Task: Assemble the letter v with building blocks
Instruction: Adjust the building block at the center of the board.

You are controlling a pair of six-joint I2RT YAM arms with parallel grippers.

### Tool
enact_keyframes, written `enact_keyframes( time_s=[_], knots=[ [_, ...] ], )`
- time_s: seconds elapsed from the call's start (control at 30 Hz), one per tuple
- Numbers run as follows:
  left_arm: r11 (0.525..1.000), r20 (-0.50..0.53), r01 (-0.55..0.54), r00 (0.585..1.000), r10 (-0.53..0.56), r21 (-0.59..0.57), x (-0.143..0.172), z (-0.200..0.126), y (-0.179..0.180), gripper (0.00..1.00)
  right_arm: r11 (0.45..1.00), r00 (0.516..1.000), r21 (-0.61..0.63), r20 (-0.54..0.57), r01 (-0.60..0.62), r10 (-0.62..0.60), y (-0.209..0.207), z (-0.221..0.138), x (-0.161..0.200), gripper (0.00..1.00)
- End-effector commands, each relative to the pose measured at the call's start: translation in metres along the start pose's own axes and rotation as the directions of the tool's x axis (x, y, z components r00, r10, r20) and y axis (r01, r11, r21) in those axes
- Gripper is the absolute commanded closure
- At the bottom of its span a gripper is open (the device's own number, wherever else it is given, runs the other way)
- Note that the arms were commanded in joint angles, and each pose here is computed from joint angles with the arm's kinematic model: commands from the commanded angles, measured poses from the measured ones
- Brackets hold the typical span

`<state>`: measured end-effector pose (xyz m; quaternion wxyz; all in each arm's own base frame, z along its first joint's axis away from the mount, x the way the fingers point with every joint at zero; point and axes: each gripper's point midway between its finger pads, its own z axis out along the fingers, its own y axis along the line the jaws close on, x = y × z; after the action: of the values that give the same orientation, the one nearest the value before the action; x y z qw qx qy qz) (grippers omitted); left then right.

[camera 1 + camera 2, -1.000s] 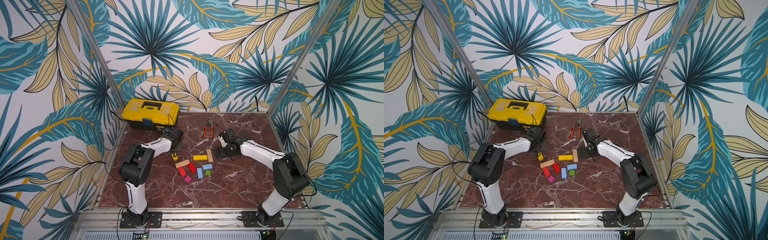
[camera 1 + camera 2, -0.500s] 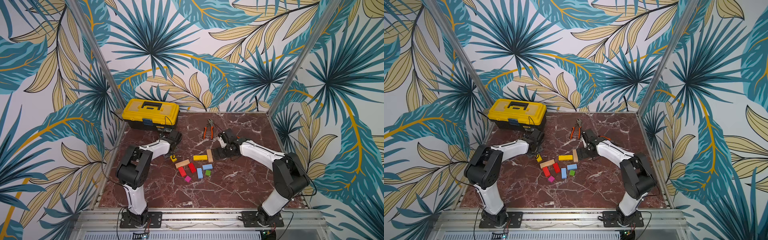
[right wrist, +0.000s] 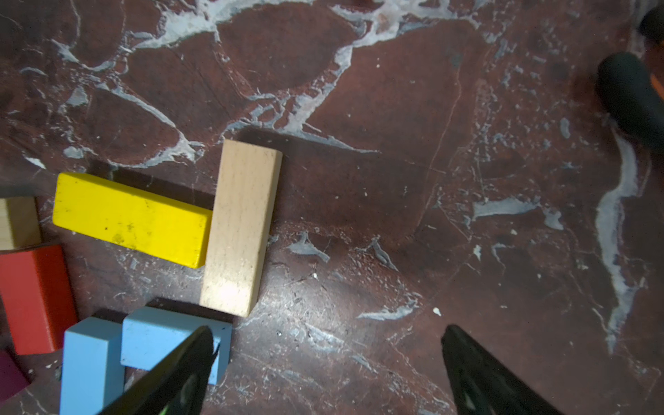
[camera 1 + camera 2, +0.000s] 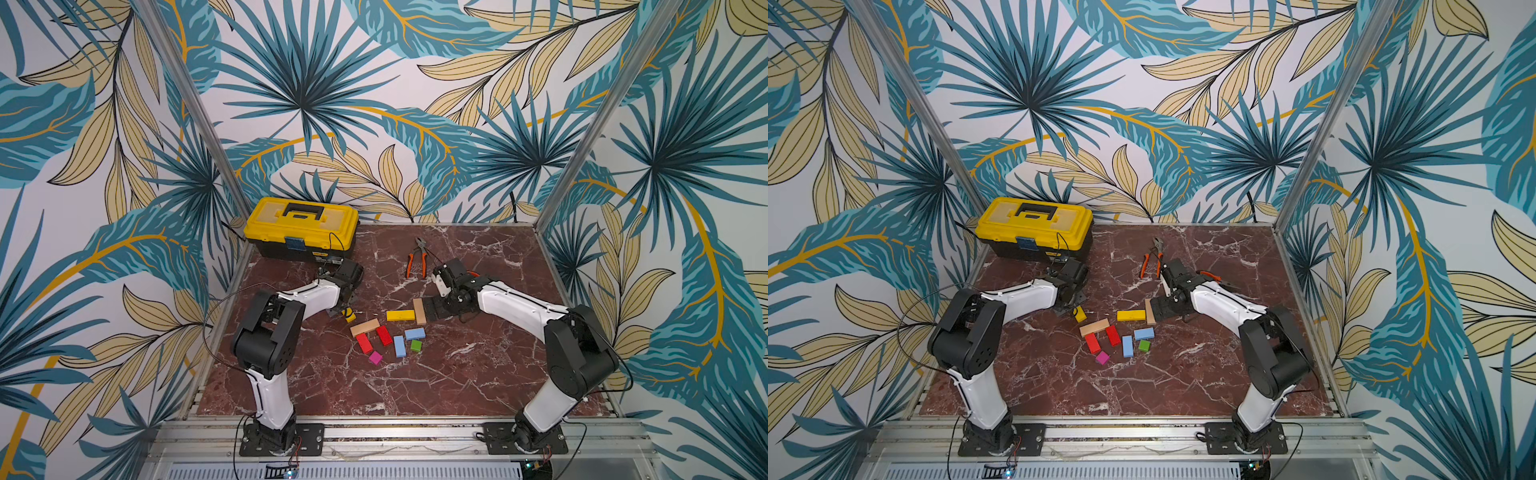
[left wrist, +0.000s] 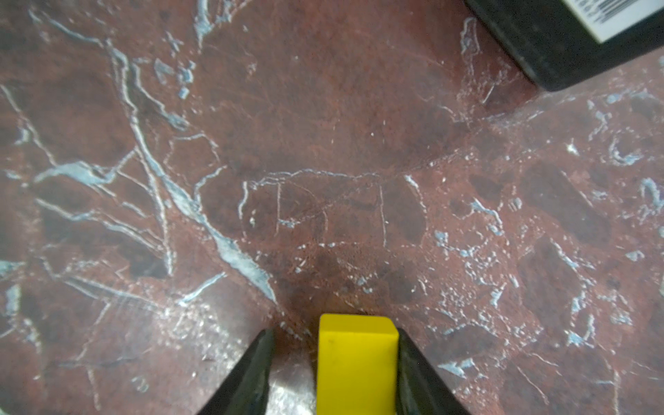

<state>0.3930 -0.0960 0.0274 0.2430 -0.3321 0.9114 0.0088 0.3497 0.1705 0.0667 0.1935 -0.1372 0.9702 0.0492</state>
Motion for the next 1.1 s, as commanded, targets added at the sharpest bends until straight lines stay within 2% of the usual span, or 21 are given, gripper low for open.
enact_keyframes(
  time_s=[0.0, 0.17, 0.33, 0.53, 0.8, 1.07],
  knots=[
    [1.000, -0.017, -0.002, 1.000, 0.002, -0.023, 0.003, -0.004, 0.011, 0.42, 0.999, 0.999, 0.005, -0.003, 0.032, -0.032, 0.005, -0.003, -0.001, 0.00],
    [1.000, -0.024, -0.010, 1.000, 0.010, -0.023, 0.004, -0.002, 0.009, 0.37, 0.996, 0.996, -0.021, 0.022, 0.085, -0.085, 0.025, -0.006, -0.007, 0.01],
    [1.000, -0.040, -0.019, 0.999, 0.019, -0.010, 0.002, 0.001, 0.004, 0.33, 0.978, 0.975, -0.098, 0.137, 0.186, -0.172, 0.071, -0.019, -0.020, 0.00],
    [0.999, -0.050, -0.033, 0.998, 0.034, 0.008, 0.002, 0.001, -0.002, 0.31, 0.950, 0.948, -0.199, 0.257, 0.241, -0.187, 0.124, -0.021, -0.037, 0.01],
    [0.999, -0.075, -0.018, 0.997, 0.021, 0.030, 0.000, -0.001, -0.003, 0.27, 0.936, 0.957, -0.255, 0.221, 0.242, -0.188, 0.170, 0.001, -0.051, 0.01],
    [0.998, -0.085, -0.019, 0.996, 0.024, 0.056, -0.005, -0.005, -0.006, 0.22, 0.934, 0.968, -0.275, 0.167, 0.229, -0.188, 0.184, 0.020, -0.054, 0.01]
  ],
)
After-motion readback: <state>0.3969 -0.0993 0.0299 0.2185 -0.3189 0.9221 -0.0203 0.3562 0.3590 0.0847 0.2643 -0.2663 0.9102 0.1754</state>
